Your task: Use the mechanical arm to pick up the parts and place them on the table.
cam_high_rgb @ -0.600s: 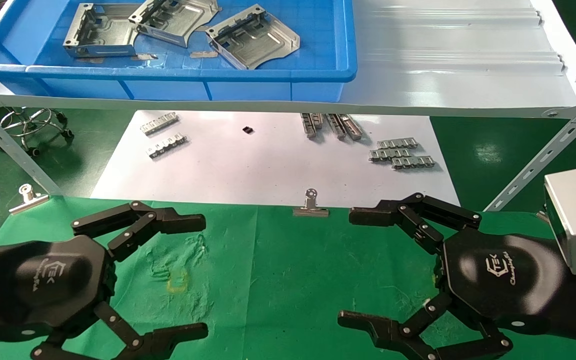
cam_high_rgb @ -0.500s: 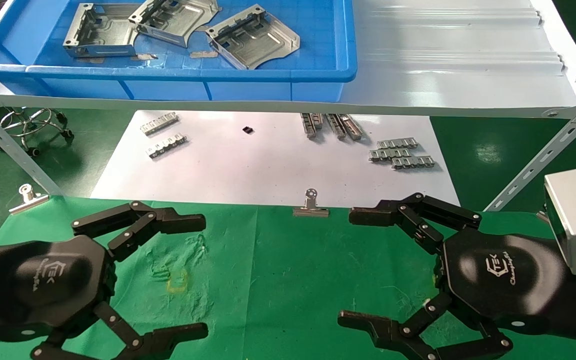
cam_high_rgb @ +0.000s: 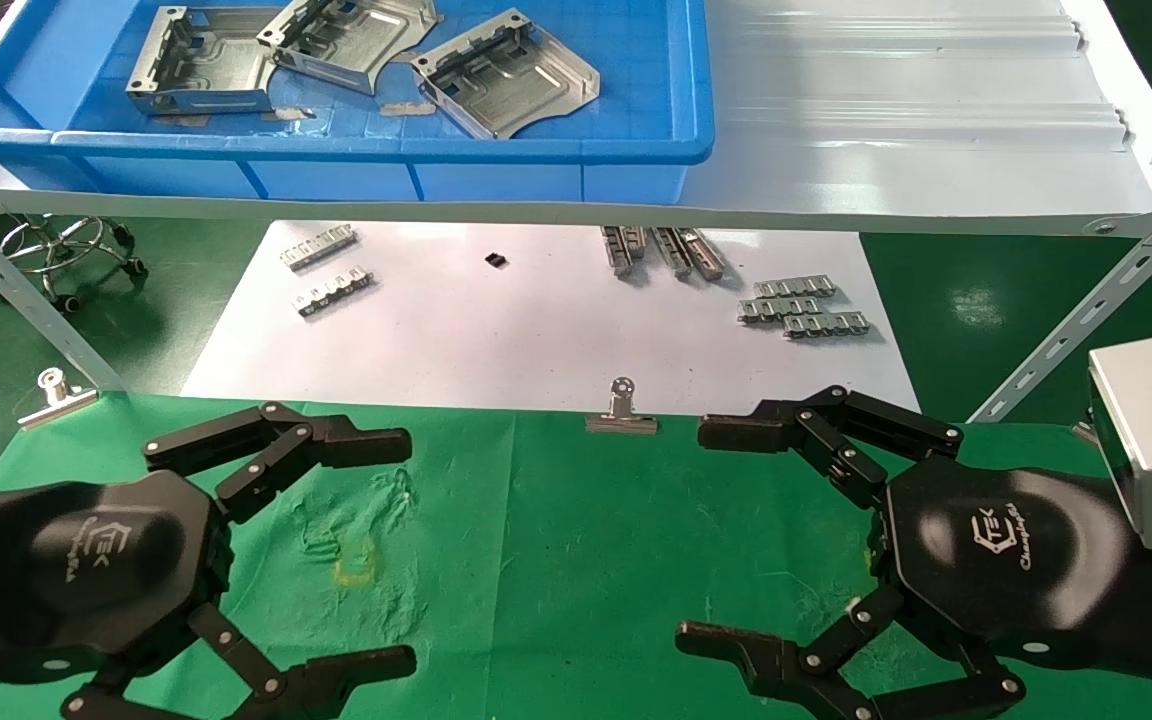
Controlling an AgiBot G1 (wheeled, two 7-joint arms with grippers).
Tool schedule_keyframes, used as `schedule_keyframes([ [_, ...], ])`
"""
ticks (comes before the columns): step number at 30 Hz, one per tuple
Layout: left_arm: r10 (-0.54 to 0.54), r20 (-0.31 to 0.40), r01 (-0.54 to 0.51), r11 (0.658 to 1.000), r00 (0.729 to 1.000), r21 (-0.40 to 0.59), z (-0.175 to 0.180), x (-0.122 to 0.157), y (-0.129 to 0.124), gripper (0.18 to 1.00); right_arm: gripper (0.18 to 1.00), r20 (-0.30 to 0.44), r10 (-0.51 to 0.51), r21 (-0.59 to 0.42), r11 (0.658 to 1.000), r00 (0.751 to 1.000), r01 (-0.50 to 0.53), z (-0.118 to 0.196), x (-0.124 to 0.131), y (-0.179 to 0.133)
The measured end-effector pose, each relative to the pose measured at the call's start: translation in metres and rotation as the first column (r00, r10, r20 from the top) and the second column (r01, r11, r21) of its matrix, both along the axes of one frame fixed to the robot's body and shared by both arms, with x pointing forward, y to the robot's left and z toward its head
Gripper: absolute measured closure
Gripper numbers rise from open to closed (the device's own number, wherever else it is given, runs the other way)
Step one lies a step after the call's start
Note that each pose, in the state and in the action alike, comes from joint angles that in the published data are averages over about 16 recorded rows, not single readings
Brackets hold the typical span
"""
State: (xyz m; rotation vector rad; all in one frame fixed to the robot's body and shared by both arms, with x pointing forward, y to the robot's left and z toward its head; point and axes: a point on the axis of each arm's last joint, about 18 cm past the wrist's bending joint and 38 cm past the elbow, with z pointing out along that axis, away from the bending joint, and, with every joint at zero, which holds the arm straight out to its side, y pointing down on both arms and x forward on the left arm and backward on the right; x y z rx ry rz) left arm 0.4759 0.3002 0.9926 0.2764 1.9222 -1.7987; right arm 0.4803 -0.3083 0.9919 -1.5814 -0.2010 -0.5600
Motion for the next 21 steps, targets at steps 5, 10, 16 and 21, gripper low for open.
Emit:
schedule_keyframes([
  [5, 0.0, 0.0, 0.0, 1.0, 1.0, 0.0, 0.0, 0.0, 0.0, 0.183, 0.179, 0.0, 0.0, 0.0, 1.0, 1.0, 0.0, 0.0, 0.0, 0.0],
  [10, 0.004, 0.0, -0.004, 1.0, 1.0, -0.003, 0.0, 0.001, 0.0, 0.183, 0.185, 0.0, 0.0, 0.0, 1.0, 1.0, 0.0, 0.0, 0.0, 0.0],
  [16, 0.033, 0.008, -0.033, 0.999, 0.999, -0.029, 0.005, 0.012, -0.001, 0.183, 0.209, 0.0, 0.0, 0.0, 1.0, 1.0, 0.0, 0.0, 0.0, 0.0],
  [21, 0.07, 0.029, -0.068, 0.996, 0.997, -0.065, 0.017, 0.029, -0.003, 0.183, 0.251, 0.0, 0.0, 0.0, 1.0, 1.0, 0.0, 0.0, 0.0, 0.0],
])
